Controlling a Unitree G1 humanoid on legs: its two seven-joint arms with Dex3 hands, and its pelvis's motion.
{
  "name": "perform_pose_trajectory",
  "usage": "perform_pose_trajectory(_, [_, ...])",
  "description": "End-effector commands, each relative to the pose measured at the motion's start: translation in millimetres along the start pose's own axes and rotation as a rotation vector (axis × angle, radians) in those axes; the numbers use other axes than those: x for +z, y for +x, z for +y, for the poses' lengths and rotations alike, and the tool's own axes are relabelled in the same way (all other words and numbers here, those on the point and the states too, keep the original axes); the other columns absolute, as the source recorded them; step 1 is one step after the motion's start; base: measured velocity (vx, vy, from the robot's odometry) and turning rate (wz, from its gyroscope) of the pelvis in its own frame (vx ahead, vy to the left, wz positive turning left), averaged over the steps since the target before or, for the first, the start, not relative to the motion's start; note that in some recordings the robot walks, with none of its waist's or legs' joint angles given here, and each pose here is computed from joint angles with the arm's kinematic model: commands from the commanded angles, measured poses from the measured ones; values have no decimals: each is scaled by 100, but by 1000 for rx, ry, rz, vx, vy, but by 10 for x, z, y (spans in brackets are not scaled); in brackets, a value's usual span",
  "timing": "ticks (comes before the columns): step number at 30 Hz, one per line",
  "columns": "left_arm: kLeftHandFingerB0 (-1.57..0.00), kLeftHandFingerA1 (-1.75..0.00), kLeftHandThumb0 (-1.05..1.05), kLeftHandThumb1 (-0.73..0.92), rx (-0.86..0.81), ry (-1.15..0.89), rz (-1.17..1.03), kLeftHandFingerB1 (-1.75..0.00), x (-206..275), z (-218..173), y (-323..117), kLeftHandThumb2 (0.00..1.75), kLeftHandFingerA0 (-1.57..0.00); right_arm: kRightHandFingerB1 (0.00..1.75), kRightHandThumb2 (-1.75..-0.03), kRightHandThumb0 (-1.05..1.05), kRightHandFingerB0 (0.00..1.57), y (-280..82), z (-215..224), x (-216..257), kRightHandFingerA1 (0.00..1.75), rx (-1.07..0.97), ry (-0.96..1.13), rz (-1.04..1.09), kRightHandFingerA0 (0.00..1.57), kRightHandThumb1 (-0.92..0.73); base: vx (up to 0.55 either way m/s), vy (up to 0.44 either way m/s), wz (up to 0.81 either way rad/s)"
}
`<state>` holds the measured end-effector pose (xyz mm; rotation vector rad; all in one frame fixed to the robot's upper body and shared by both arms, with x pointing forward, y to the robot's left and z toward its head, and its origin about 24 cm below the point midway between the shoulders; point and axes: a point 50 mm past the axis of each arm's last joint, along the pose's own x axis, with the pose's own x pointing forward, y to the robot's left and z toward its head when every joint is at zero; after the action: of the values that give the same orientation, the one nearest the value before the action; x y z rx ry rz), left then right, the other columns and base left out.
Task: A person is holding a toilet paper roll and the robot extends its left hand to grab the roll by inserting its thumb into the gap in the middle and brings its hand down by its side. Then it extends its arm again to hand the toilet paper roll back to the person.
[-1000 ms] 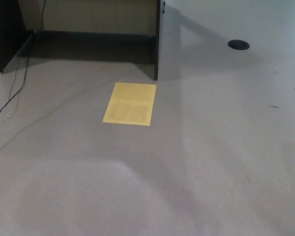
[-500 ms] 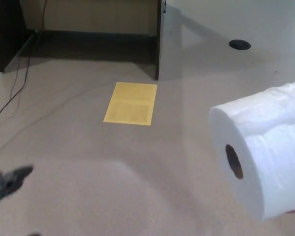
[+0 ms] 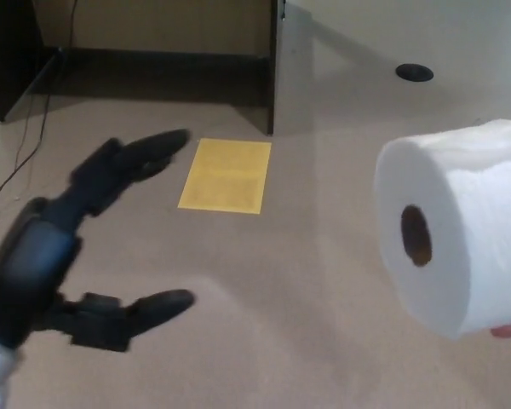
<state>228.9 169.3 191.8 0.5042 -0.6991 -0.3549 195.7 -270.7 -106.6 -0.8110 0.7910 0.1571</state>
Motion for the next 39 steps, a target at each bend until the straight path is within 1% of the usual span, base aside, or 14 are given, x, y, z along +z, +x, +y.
perform_pose_trajectory(1, [-7, -51, -22, 24, -66, -99, 59, -50, 74, -231, 184, 81, -9, 44, -60, -34, 57, -4, -15, -24, 58, -10, -2, 11, 73, -67, 0, 0, 0])
perform_pose_trajectory(6, [-5, -51, -22, 23, -90, -86, 30, -49, 147, -350, 303, 81, -7, 45, -60, -34, 57, 6, 8, 13, 64, -3, -7, 0, 74, -67, 0, 0, 0])
perform_pose_trajectory(7, [-13, -39, -43, 36, -91, -88, 22, -31, 156, -370, 342, 58, -20, 45, -60, -33, 57, 12, 3, 31, 64, -7, -5, -5, 75, -67, 0, 0, 0])
perform_pose_trajectory(9, [0, -49, -25, 25, -96, -78, 2, -48, 173, -446, 419, 81, -1, 44, -60, -35, 56, 6, 13, 17, 59, -3, -7, -2, 72, -67, 0, 0, 0])
perform_pose_trajectory(11, [0, -49, -24, 26, -94, -89, 12, -48, 174, -510, 422, 81, -2, 45, -60, -35, 57, -17, 62, -27, 63, 6, -13, 3, 74, -66, 0, 0, 0])
perform_pose_trajectory(14, [0, -49, -24, 26, -90, -100, 20, -48, 162, -531, 423, 81, -2, 44, -60, -34, 57, -22, 87, -36, 63, 15, -5, 7, 73, -66, 0, 0, 0])
perform_pose_trajectory(15, [-12, -39, -42, 37, -84, -105, 28, -31, 162, -534, 436, 58, -17, 44, -60, -33, 57, -25, 89, -43, 62, 18, -2, 8, 73, -66, 0, 0, 0])
perform_pose_trajectory(19, [-9, -40, -46, 37, -60, -99, 15, -31, 137, -538, 565, 59, -18, 44, -60, -34, 56, -1, 67, -4, 56, 30, 27, 15, 71, -67, 0, 0, 0])
perform_pose_trajectory(20, [0, -49, -24, 25, -59, -104, 17, -48, 147, -558, 560, 81, -2, 44, -60, -34, 56, -7, 81, -12, 58, 32, 18, 14, 73, -67, 0, 0, 0])
perform_pose_trajectory(21, [-10, -40, -43, 36, -58, -111, 17, -31, 152, -575, 565, 59, -17, 43, -60, -35, 56, -5, 87, -6, 59, 33, 11, 14, 73, -67, 0, 0, 0])
perform_pose_trajectory(24, [-13, -38, -46, 37, -58, -110, 16, -32, 174, -617, 611, 60, -18, 44, -60, -34, 57, 8, 90, 30, 60, 32, 21, 7, 73, -66, 0, 0, 0])
perform_pose_trajectory(25, [0, -49, -26, 25, -58, -85, 9, -48, 192, -643, 626, 82, -2, 44, -60, -35, 57, 6, 97, 28, 60, 31, 7, 6, 73, -66, 0, 0, 0])
perform_pose_trajectory(26, [-11, -40, -48, 37, -58, -79, 6, -32, 203, -662, 634, 61, -17, 44, -60, -35, 57, 4, 103, 25, 60, 31, 0, 6, 73, -66, 0, 0, 0])
perform_pose_trajectory(39, [-12, -39, -46, 36, -78, -86, -6, -31, 248, -828, 645, 59, -19, 44, -60, -31, 57, -26, 148, -39, 61, 46, 8, 16, 72, -66, 0, 0, 0])
